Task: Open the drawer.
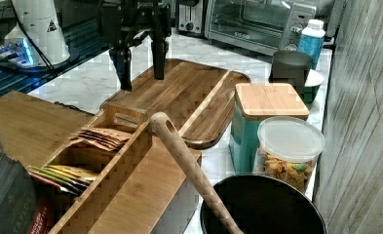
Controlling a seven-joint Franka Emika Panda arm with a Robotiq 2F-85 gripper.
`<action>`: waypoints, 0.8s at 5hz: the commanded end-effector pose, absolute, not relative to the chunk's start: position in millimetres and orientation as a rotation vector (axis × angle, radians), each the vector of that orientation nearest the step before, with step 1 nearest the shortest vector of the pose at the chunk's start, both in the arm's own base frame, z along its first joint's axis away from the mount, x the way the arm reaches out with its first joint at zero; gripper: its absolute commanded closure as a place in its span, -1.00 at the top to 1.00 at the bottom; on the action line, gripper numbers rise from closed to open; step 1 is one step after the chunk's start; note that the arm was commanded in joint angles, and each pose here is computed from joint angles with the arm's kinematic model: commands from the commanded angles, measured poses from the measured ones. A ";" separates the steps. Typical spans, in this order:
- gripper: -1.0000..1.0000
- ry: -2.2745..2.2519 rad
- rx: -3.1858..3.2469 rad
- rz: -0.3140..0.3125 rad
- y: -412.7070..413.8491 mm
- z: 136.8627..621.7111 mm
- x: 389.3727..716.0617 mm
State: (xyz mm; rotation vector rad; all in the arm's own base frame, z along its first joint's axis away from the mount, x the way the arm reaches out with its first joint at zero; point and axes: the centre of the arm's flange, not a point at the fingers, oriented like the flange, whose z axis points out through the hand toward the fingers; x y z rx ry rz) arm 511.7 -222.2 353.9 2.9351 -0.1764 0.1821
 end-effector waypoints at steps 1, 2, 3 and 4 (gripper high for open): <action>1.00 -0.194 2.943 0.177 -261.8 314.9 494.9; 1.00 -0.289 2.946 0.216 -244.9 305.3 491.0; 1.00 -0.282 2.963 0.217 -234.5 305.4 487.9; 1.00 -0.263 2.930 0.175 -229.9 300.0 493.2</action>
